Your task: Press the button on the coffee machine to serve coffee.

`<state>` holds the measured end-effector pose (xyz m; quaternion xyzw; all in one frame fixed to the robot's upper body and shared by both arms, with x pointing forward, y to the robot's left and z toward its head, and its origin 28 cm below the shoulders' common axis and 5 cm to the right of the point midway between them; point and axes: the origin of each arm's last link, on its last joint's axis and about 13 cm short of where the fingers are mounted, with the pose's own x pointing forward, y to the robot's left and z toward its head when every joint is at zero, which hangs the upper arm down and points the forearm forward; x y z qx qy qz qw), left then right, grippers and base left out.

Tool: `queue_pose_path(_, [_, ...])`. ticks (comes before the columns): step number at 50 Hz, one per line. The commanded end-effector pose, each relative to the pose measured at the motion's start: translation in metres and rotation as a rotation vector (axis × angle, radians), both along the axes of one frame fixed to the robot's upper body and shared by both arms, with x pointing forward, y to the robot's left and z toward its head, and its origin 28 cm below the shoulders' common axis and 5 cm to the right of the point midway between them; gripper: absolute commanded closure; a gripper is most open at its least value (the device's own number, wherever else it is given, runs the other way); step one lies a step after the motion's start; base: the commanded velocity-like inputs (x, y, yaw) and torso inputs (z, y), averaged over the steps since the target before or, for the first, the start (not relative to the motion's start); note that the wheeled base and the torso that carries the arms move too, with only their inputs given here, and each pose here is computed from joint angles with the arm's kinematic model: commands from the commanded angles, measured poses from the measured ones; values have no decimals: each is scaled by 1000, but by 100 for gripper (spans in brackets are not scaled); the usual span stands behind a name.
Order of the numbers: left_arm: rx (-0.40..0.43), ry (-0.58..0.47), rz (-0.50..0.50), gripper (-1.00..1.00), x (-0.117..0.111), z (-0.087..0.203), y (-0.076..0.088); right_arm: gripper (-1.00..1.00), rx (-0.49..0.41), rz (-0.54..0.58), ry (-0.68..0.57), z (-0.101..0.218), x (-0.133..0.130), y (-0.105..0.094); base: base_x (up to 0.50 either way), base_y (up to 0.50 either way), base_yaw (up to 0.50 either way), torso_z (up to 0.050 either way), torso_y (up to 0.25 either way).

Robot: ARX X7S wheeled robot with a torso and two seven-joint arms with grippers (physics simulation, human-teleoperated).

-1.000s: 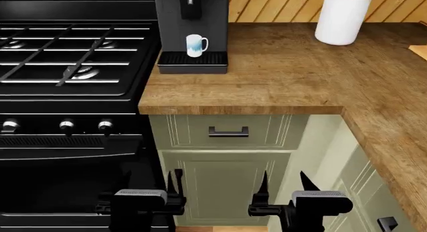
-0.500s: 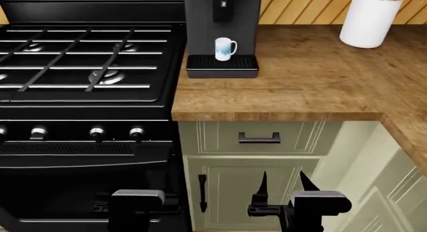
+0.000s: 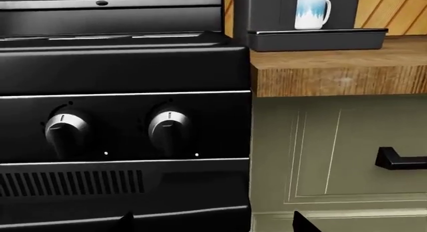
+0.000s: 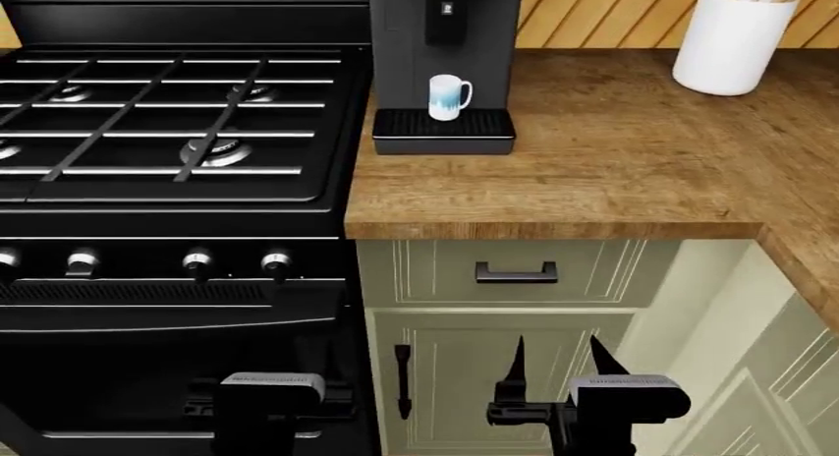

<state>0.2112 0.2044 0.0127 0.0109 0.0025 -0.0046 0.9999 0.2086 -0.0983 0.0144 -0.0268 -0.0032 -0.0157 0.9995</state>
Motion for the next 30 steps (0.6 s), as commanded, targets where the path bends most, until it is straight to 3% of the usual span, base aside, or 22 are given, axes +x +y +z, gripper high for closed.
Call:
queue_pose_path(1, [-3,-9,6,-100,-1,0,3,-100,-4,-4,1,0,0,0,0,0,0,0,0])
queue_pose_path(5, [-9,-16,-1,-100,-2,0,3,-100,-4,-5,0,0,0,0,0,0,0,0,0])
queue_pose_path(30, [6,-37,5,-100,-1,2,3,-100,-6,-4,-5,1,-1,0,0,0,0,50,0])
